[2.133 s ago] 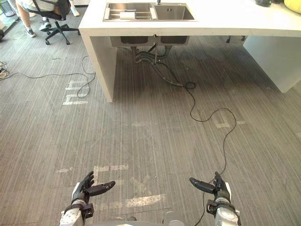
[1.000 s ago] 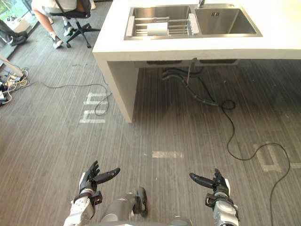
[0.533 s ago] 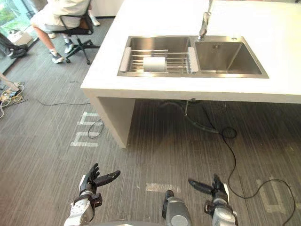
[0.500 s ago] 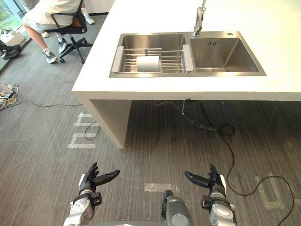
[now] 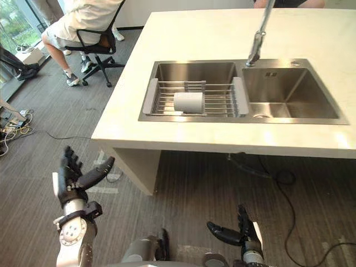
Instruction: Walk over to the sink, pick up the cup, carry it to the dishwasher, place the cup inside the dishwasher, then close the dishwasher door
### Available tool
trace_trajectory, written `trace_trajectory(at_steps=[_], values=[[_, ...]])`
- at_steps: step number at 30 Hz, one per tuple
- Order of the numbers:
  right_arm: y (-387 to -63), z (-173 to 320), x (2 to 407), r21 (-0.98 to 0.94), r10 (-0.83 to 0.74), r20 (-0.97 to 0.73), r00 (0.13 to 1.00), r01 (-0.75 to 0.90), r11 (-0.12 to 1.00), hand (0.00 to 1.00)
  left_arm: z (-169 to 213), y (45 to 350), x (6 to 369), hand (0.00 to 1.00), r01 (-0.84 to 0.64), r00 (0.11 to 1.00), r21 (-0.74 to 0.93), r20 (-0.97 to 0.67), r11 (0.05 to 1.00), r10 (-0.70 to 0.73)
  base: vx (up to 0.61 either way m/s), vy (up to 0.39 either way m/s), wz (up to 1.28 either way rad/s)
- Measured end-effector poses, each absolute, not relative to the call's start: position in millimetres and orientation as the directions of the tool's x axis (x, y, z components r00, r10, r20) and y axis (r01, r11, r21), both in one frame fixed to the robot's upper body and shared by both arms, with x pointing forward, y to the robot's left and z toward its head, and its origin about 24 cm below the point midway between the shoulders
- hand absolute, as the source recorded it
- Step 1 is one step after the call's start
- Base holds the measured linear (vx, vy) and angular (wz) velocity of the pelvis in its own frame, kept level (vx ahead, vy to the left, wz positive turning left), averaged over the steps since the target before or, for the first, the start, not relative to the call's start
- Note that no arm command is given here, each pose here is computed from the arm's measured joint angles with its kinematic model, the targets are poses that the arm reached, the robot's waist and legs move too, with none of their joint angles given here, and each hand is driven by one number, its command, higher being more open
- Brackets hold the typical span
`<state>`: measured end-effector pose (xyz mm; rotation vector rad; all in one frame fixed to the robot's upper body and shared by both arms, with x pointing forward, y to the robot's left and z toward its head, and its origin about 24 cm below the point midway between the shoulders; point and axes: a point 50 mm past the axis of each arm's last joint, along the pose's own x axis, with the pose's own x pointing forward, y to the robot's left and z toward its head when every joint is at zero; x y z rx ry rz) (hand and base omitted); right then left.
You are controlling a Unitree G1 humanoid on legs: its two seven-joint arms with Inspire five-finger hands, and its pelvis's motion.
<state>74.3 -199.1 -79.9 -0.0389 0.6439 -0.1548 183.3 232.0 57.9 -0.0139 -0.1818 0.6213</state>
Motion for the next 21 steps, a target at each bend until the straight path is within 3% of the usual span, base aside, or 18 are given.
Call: trace_trajectory(at_steps=[4, 9, 21], values=[[-178, -82, 70, -0.046, -0.06, -0.603, 0.795, 0.04, 0.998, 1.0, 93, 223, 174, 1.0, -0.595, 0.752, -0.036, 0.327, 0.803, 0.572, 0.26, 0.119, -0.37], [-179, -80, 69, -0.072, -0.053, -0.583, 0.811, 0.013, 0.997, 1.0, 115, 211, 174, 1.0, -0.58, 0.727, 0.025, 0.467, 0.815, 0.503, 0.28, 0.014, 0.0], [-188, -87, 56, -0.168, -0.064, -0.625, 0.778, -0.054, 0.984, 1.0, 131, 174, 203, 1.0, -0.404, 0.77, 0.04, 0.555, 0.914, 0.316, 0.23, -0.165, 0.11]])
